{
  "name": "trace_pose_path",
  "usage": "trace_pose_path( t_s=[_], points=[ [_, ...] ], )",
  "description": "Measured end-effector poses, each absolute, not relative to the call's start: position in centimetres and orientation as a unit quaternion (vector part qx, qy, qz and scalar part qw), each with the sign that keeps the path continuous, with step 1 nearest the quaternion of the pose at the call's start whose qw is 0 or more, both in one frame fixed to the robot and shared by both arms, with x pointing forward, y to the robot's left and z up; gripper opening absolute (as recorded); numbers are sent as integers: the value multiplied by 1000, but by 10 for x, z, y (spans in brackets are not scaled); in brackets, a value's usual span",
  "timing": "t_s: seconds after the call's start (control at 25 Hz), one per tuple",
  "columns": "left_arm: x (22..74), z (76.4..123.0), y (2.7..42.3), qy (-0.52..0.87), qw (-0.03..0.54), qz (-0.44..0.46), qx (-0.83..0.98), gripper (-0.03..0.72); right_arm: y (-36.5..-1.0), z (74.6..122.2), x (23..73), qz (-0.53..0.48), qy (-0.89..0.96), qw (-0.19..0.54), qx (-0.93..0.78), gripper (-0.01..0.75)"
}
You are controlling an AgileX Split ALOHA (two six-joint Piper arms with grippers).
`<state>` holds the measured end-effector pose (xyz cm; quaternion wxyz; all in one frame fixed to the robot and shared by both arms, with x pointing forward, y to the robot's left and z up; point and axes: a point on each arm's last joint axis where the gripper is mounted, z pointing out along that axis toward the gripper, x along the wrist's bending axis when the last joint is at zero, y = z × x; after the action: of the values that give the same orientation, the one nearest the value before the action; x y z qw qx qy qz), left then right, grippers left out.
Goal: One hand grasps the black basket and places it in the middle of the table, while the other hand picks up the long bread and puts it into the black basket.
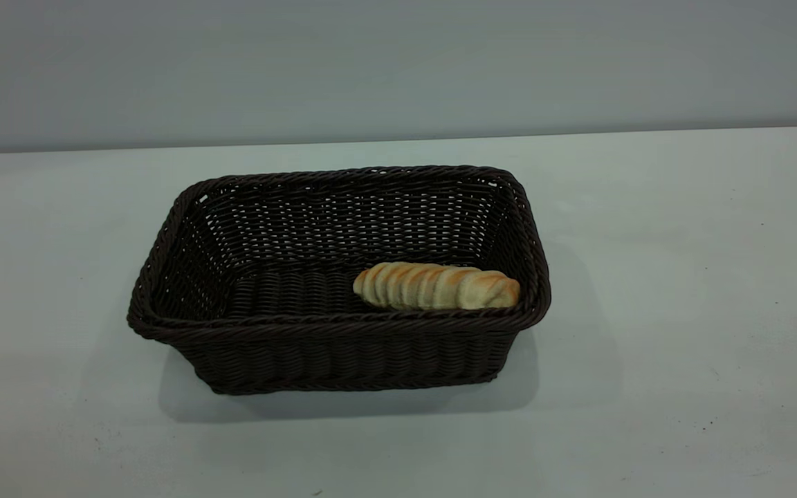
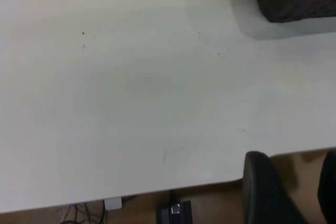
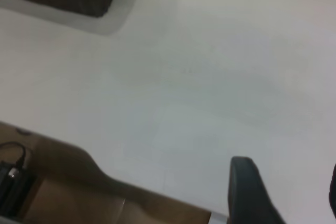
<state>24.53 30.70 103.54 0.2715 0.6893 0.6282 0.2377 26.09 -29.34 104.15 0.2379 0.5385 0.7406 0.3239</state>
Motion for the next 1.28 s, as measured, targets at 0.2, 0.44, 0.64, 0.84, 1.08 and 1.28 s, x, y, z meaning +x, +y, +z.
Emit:
trace_pose_path(
  t_s=[0.2, 0.44, 0.64, 0.84, 1.08, 1.28],
  points=[
    [245, 1035, 307, 628, 271, 238, 690, 328, -293, 1041, 261, 322, 741, 236, 540, 358],
    [242, 1035, 308, 626, 279, 245, 686, 328, -294, 1041, 261, 322, 741, 236, 540, 358],
    [228, 1035, 310, 647, 303, 286, 639, 328, -299, 1042, 250, 334, 690, 278, 579, 358],
    [222, 1034, 309, 663, 306, 307, 611, 328, -301, 1042, 246, 320, 643, 308, 624, 358],
    [221, 1034, 309, 666, 304, 308, 607, 328, -301, 1042, 246, 317, 637, 311, 630, 358],
    [221, 1034, 309, 666, 304, 308, 607, 328, -301, 1042, 246, 317, 637, 311, 630, 358]
  ],
)
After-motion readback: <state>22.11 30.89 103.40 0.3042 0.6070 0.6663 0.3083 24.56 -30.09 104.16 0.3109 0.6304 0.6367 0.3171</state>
